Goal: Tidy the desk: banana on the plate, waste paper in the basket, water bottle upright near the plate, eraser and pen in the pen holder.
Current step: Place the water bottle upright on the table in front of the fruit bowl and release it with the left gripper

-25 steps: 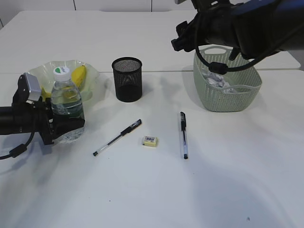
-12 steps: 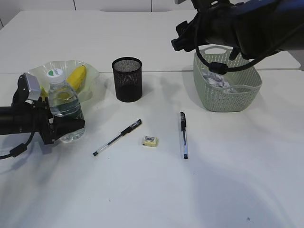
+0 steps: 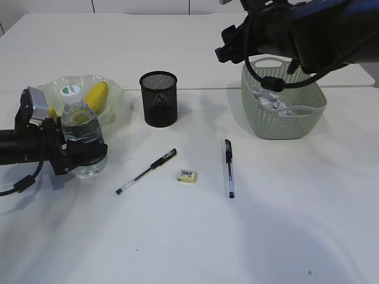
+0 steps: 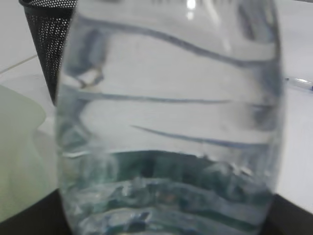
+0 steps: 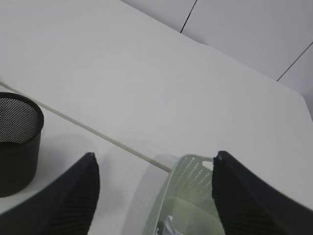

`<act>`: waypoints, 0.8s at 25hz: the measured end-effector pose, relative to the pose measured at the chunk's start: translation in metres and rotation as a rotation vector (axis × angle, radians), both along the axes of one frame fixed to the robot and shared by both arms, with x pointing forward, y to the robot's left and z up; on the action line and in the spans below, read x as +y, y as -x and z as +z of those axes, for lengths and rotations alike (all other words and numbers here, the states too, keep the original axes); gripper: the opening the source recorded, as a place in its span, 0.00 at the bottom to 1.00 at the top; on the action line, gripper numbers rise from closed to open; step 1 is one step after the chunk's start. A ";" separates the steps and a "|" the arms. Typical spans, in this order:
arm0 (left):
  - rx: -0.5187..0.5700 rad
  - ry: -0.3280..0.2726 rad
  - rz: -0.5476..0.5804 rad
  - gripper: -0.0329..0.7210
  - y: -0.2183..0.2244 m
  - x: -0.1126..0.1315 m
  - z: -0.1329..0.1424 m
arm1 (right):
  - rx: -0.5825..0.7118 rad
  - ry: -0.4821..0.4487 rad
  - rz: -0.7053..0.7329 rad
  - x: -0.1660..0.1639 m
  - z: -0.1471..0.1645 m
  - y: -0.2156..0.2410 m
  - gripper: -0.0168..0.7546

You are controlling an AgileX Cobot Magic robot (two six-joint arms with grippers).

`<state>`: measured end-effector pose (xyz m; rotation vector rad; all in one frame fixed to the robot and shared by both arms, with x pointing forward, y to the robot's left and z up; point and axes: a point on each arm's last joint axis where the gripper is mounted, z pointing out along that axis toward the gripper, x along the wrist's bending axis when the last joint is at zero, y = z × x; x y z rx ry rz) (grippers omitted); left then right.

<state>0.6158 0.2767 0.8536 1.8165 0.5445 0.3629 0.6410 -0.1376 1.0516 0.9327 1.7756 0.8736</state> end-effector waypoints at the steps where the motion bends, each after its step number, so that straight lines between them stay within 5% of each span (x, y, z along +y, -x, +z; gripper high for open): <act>1: -0.002 0.002 0.001 0.69 -0.002 0.000 0.001 | -0.001 0.001 -0.002 0.000 0.000 0.000 0.71; 20: 0.026 0.069 0.016 0.79 -0.014 0.001 0.013 | -0.005 0.003 -0.012 -0.001 0.000 0.000 0.71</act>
